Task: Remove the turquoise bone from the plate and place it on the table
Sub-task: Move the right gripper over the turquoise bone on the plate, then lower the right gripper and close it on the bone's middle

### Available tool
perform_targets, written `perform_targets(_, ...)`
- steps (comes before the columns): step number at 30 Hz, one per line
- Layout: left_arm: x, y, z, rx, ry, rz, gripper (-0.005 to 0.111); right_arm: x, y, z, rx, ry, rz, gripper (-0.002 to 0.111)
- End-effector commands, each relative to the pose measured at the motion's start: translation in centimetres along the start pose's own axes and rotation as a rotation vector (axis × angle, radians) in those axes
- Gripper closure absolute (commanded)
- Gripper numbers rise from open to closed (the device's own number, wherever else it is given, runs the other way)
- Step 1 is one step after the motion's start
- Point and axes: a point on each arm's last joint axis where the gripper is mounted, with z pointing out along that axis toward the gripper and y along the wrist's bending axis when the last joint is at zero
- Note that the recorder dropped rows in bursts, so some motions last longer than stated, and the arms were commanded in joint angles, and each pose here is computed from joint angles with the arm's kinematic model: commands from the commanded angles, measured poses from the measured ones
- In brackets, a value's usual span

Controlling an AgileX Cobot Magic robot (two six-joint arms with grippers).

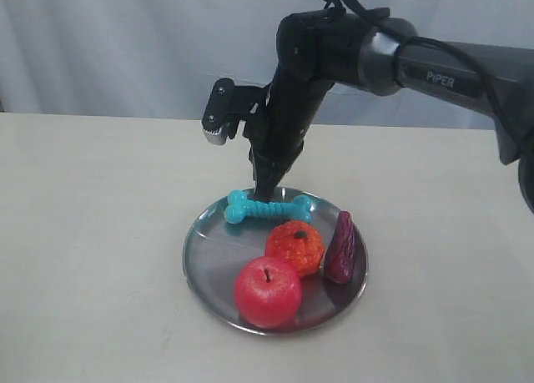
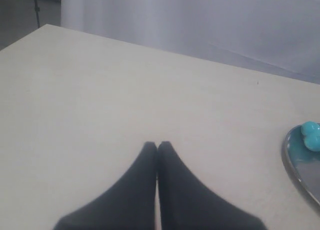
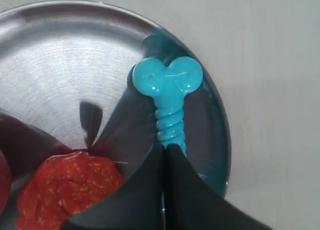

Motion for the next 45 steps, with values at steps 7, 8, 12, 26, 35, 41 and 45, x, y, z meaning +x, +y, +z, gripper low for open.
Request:
perform_targets(7, 0.0, 0.0, 0.0, 0.007, -0.003, -0.004, 0.107, 0.2, -0.1, -0.2, -0.006, 0.020, -0.011, 0.037)
perform_targets(8, 0.0, 0.0, 0.0, 0.007, -0.003, -0.004, 0.107, 0.2, -0.1, -0.2, -0.006, 0.020, -0.009, 0.036)
perform_targets(12, 0.0, 0.0, 0.0, 0.007, -0.003, -0.004, 0.107, 0.2, -0.1, 0.0, -0.010, 0.023, -0.013, 0.047)
perform_targets(26, 0.0, 0.0, 0.0, 0.007, -0.003, -0.004, 0.107, 0.9, 0.3, 4.5, -0.051, 0.067, -0.028, 0.047)
perform_targets(35, 0.0, 0.0, 0.0, 0.007, -0.003, -0.004, 0.107, 1.1, 0.3, 6.6, -0.041, 0.062, -0.028, 0.047)
perform_targets(41, 0.0, 0.0, 0.0, 0.007, -0.003, -0.004, 0.107, 1.4, 0.2, 7.4, -0.026, 0.085, -0.035, 0.047)
perform_targets(45, 0.0, 0.0, 0.0, 0.007, -0.003, -0.004, 0.107, 1.3, 0.1, 7.6, -0.007, 0.069, -0.028, 0.047)
